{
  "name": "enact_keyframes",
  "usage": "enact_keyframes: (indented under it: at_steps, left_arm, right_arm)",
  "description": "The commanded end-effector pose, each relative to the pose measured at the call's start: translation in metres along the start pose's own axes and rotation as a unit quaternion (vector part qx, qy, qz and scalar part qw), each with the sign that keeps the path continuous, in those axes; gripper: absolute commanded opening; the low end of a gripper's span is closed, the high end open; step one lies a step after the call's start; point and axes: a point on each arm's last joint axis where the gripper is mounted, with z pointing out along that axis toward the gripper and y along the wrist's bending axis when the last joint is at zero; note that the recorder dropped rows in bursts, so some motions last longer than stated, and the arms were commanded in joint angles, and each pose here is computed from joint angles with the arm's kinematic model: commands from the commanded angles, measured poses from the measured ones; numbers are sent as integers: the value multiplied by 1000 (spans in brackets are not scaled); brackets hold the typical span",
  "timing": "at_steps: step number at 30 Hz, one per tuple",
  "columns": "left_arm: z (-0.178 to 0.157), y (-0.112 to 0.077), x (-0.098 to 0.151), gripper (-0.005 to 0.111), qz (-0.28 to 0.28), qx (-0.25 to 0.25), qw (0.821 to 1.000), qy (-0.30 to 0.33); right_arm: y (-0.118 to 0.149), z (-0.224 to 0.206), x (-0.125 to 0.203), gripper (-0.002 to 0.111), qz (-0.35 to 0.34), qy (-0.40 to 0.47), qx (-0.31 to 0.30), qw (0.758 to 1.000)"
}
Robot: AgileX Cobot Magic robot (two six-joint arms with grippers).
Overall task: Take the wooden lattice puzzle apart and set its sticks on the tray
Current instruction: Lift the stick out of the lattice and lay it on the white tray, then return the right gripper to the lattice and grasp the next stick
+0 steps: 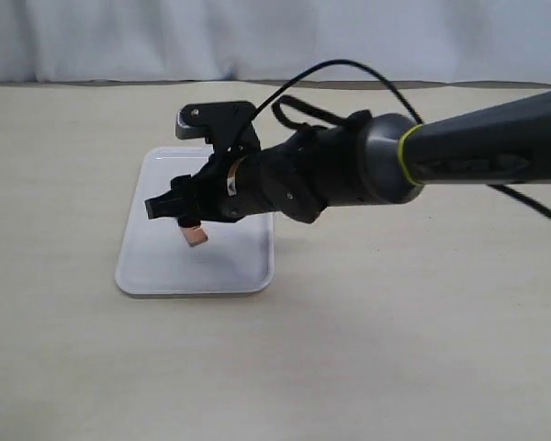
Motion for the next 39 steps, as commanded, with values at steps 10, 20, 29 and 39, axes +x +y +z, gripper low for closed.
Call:
enact_keyframes:
  at_steps: [10,20,29,39]
  left_arm:
    - [0,0,0,0,-1,0,1000,-4]
    - [0,0,0,0,-2,1,1000,-4]
    - [0,0,0,0,-2,1,1000,-4]
    - [0,0,0,0,-2,1,1000,-4]
  right_arm:
    - [-44,-73,-27,58,-38,96,122,987]
    - [-69,-40,0,50,-32,144,146,978]
    - [-80,-21,0,44,-28,89,190,977]
    - [-84,2,5,44,-14,59,189,980]
